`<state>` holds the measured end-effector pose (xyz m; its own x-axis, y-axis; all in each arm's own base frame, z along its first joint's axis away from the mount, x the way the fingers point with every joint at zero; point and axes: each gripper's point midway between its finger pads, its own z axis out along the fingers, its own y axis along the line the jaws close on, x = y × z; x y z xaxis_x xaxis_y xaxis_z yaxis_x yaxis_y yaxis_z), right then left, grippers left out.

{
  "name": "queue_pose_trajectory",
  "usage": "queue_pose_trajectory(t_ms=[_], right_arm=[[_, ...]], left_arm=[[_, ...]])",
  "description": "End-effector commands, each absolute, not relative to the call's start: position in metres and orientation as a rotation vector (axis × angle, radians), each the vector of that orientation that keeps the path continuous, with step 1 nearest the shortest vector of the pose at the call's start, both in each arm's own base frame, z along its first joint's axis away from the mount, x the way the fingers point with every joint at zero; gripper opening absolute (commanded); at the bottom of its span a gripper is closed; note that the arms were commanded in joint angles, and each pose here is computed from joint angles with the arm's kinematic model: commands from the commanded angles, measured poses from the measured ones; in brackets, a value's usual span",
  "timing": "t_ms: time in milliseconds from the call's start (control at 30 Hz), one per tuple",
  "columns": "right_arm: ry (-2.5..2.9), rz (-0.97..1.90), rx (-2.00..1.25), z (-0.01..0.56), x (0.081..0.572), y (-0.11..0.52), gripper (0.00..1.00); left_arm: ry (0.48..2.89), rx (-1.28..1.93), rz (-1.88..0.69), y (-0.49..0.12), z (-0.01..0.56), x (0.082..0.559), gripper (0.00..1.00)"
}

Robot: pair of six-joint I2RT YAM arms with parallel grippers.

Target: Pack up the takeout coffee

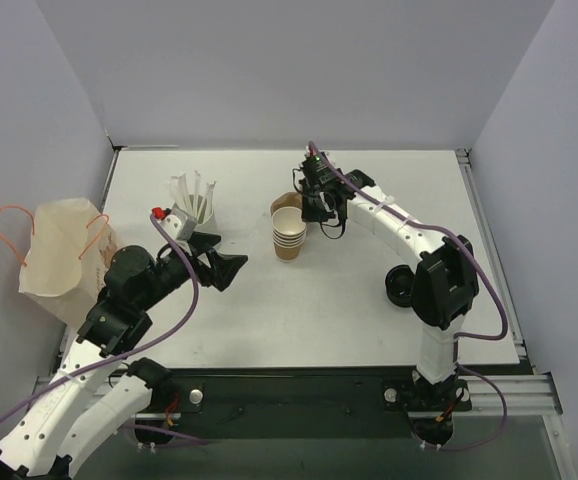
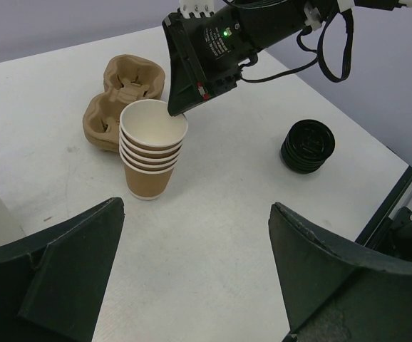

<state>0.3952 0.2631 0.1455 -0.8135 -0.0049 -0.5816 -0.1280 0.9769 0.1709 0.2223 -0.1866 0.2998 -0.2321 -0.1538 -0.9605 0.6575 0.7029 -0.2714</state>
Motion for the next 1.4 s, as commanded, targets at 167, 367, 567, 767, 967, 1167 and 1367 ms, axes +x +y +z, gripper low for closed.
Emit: queue_pose_trajectory(t_ms=[167,367,567,767,967,1167,1367], right_arm=[[2.425,0.320,-0.079,0.190,0.399,0.264,0.00],[2.398,0.376,-0.048,0.206,0.395,0.266,0.00],[2.414,0.436,-0.017,0.199,0.387,0.270,0.00],[2.404,0.509,0.015,0.198,0.382,0.273,0.00],[2.345,0.548,0.036,0.226,0.386,0.268,0.00],[2.273,0.585,0.052,0.264,0.383,0.256,0.00],[2.227,0.627,0.022,0.292,0.357,0.246,0.00]], left_arm=[[1.574,0.426,-0.822,-0.191,0.317,0.222,0.92],[1.573,0.427,-0.821,-0.191,0.317,0.222,0.92],[1.571,0.424,-0.819,-0.190,0.317,0.221,0.92],[1.575,0.423,-0.817,-0.190,0.316,0.222,0.92],[1.580,0.422,-0.815,-0.190,0.314,0.223,0.92],[1.586,0.423,-0.814,-0.191,0.313,0.224,0.92],[1.595,0.419,-0.808,-0.191,0.312,0.226,0.92]])
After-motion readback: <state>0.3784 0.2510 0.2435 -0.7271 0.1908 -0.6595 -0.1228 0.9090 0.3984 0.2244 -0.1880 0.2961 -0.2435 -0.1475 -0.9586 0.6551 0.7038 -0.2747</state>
